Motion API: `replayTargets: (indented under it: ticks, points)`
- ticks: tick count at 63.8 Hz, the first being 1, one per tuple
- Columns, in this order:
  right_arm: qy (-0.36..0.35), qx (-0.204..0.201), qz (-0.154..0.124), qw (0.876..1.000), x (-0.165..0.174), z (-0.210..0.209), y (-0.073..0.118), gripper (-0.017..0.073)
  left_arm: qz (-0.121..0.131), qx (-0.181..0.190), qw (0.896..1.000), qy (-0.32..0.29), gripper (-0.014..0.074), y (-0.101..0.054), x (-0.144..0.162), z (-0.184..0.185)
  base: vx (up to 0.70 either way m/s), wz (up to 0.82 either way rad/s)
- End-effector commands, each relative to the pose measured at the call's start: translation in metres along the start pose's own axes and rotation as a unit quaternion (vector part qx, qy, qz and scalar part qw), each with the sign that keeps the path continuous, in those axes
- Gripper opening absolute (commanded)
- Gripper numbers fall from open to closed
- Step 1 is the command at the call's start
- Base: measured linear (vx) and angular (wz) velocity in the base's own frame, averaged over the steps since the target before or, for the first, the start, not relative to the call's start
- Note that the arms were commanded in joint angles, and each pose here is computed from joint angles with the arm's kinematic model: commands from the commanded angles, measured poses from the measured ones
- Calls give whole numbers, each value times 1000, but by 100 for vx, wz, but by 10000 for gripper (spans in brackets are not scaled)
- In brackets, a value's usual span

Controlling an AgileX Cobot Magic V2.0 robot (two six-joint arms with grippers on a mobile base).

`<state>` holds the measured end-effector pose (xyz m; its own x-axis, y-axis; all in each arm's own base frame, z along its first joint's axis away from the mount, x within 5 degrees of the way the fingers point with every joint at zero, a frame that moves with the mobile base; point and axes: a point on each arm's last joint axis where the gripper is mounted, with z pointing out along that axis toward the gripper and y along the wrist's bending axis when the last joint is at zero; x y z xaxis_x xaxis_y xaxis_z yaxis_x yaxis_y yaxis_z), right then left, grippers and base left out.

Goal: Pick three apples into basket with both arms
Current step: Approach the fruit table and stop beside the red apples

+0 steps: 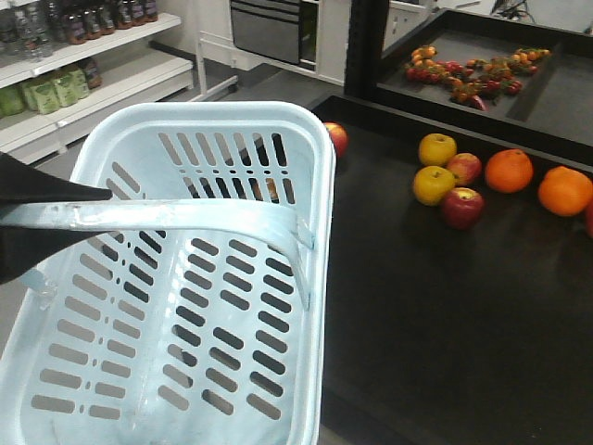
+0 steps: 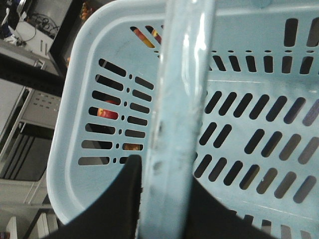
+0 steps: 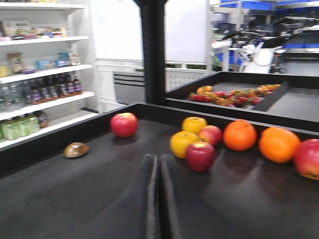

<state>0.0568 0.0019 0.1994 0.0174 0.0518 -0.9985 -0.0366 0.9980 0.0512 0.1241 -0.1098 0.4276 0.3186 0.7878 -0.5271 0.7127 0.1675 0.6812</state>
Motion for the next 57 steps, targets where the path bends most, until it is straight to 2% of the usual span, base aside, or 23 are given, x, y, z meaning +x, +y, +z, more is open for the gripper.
replayTargets:
  ticks: [1, 57]
  points:
    - [-37, -1, -3, 999, -3, -1, 0, -9, -9, -53, 997, -46, -6, 12, -11, -12, 10, -49]
    - [-37, -1, -3, 999, -3, -1, 0, -9, -9, -53, 997, -46, -6, 12, -11, -12, 7, -49]
